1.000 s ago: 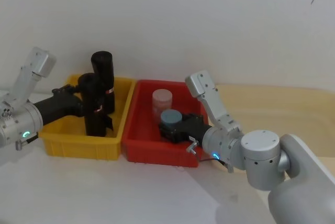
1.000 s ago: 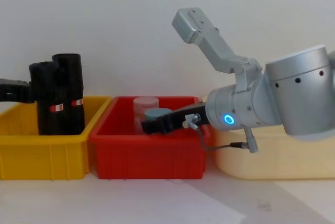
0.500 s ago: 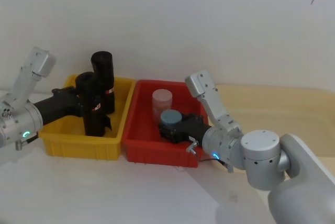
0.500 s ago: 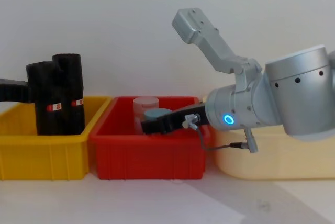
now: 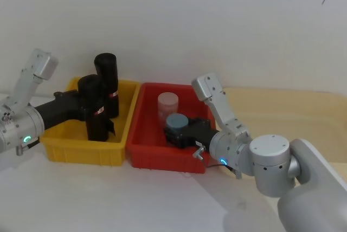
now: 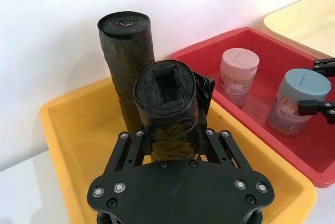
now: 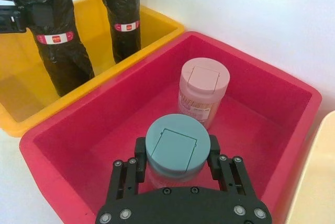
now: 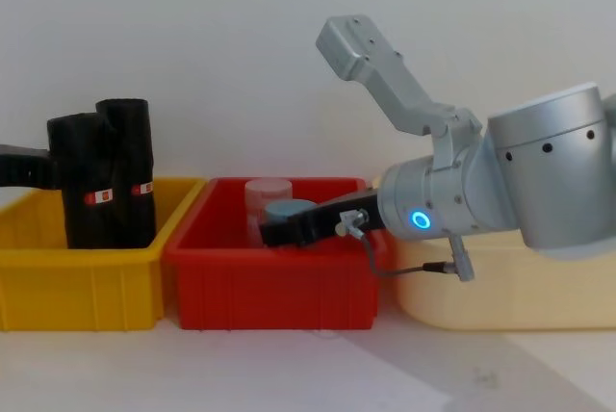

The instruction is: Pick up the garbage bag with the one hand and transfer it to the other hand.

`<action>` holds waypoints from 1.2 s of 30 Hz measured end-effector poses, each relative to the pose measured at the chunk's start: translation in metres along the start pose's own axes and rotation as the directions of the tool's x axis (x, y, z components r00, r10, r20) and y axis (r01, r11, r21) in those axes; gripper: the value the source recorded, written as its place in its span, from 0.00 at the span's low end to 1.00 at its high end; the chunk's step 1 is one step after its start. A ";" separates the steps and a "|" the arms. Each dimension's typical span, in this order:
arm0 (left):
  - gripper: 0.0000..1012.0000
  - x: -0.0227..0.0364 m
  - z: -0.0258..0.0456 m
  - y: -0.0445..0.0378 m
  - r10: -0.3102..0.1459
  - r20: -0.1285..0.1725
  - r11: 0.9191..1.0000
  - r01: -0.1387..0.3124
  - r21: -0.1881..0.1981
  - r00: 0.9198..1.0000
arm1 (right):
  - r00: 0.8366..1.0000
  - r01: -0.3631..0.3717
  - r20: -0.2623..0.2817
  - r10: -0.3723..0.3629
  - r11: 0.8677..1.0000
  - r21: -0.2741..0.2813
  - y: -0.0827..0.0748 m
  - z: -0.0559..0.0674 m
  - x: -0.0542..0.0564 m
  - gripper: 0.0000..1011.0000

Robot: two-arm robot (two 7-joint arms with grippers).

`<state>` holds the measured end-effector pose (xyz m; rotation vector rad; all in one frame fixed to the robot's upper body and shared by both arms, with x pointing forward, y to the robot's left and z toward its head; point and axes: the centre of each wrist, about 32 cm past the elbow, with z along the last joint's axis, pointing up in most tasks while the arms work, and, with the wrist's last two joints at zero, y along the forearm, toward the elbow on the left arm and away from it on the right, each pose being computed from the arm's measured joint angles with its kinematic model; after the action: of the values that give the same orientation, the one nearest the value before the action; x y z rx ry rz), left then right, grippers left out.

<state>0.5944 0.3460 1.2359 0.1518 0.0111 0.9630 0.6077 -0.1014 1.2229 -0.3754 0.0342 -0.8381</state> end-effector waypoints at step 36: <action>0.40 0.0000 -0.0001 0.0000 0.000 0.000 1.000 0.000 0.000 1.000 | 1.000 0.000 0.000 0.000 1.000 0.000 0.000 0.000 0.000 0.66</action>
<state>0.5944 0.3460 1.2358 0.1519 0.0113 0.9630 0.6077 -0.1014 1.2229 -0.3755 0.0342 -0.8381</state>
